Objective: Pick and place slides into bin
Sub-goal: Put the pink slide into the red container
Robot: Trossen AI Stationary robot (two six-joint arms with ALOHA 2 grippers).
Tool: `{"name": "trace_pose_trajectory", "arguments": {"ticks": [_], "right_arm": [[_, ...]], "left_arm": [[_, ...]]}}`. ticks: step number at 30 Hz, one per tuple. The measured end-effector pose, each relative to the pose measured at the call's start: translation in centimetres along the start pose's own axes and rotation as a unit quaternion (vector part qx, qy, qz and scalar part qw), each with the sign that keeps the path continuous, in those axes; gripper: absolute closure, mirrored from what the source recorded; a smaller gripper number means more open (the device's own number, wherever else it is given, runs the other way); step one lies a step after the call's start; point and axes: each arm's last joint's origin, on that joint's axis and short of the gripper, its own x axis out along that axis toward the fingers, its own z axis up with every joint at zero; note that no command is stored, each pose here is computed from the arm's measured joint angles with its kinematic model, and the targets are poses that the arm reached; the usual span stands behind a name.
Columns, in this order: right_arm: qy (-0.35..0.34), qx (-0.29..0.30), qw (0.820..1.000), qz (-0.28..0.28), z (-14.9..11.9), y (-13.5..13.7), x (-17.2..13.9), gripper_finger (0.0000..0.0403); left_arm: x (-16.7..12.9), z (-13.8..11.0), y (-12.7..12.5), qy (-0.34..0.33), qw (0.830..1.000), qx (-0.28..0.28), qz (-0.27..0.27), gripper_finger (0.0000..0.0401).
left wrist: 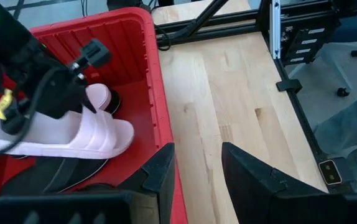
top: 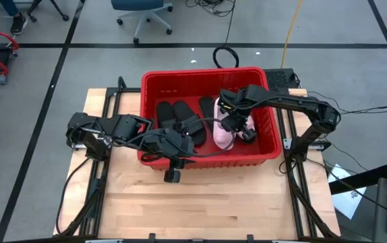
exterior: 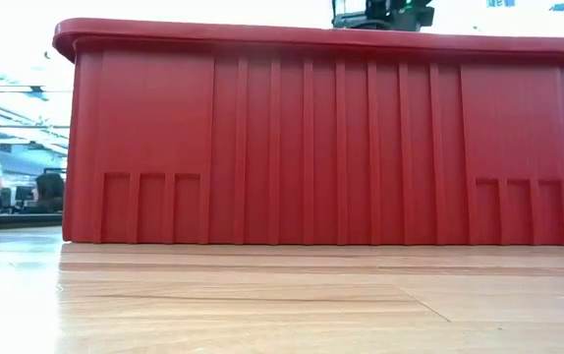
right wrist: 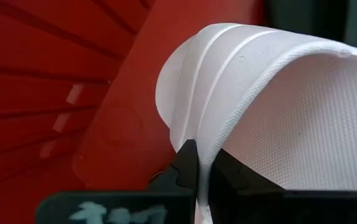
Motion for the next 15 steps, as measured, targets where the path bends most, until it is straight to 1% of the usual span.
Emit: {"name": "trace_pose_trajectory", "arguments": {"ticks": [3, 9, 15], "right_arm": [[0.015, -0.014, 1.0, 0.01, 0.0, -0.7, 1.1, 0.0399], [0.082, -0.043, 0.996, -0.016, -0.2, -1.7, 2.5, 0.0399], [0.1, -0.078, 0.992, -0.014, -0.3, -2.2, 3.2, 0.0399]], "left_arm": [[0.0, 0.0, 0.2, 0.0, 1.0, -0.003, 0.003, 0.0272], [0.0, 0.0, 0.3, 0.0, 1.0, -0.003, 0.004, 0.0272], [0.0, 0.0, 0.3, 0.0, 1.0, -0.003, 0.004, 0.0272]]}}
